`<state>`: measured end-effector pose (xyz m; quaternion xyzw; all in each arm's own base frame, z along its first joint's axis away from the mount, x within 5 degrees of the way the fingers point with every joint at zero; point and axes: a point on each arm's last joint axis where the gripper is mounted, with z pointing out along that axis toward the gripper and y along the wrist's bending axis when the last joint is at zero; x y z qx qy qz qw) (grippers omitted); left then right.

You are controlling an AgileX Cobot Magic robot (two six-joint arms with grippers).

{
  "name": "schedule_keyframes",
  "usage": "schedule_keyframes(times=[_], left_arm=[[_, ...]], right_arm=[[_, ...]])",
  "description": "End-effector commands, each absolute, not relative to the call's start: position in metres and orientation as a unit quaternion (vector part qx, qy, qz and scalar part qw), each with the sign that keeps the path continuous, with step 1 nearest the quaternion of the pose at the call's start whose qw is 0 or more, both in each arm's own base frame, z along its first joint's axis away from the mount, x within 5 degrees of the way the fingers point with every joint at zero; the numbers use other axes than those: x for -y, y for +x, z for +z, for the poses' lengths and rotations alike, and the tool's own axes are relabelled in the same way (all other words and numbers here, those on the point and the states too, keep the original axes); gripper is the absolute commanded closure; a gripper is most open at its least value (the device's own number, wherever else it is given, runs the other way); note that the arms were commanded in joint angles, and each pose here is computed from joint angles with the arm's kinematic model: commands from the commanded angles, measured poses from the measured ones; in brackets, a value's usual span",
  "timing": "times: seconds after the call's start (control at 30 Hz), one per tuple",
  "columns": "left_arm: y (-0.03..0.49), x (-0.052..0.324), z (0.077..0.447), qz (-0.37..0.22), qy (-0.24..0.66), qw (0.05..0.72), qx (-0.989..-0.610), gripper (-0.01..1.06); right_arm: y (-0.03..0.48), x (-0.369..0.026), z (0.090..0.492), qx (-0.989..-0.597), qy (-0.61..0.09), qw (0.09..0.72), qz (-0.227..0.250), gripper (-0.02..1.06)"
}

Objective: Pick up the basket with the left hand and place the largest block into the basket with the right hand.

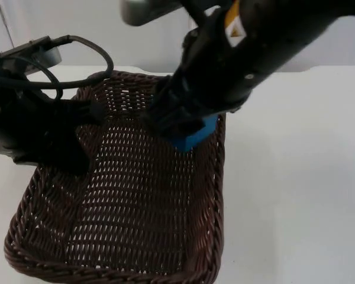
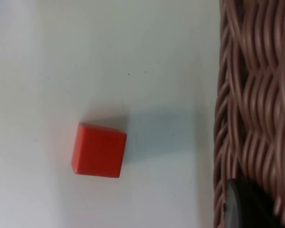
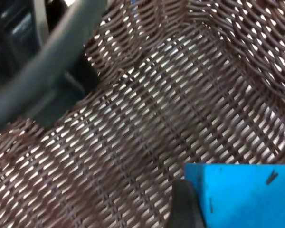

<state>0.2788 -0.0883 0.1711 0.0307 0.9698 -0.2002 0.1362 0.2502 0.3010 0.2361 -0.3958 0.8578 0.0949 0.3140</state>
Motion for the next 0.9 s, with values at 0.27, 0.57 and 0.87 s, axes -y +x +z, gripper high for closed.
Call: schedule_keyframes(times=[0.27,0.57,0.87], left_arm=[[0.279,0.088,0.175,-0.206,0.023,0.143,-0.968,1.05],[0.279,0.088,0.175,-0.205,0.023,0.143,-0.968,1.05],[0.279,0.088,0.175,-0.205,0.023,0.143,-0.968,1.05]], right_arm=[[0.273,-0.315,0.218,-0.847,-0.403,0.334,0.096,1.05],[0.276,-0.319,0.200,-0.847,-0.409,0.326,0.093,1.00],[0.277,-0.321,0.197,-0.847,-0.408,0.328,0.098,0.58]])
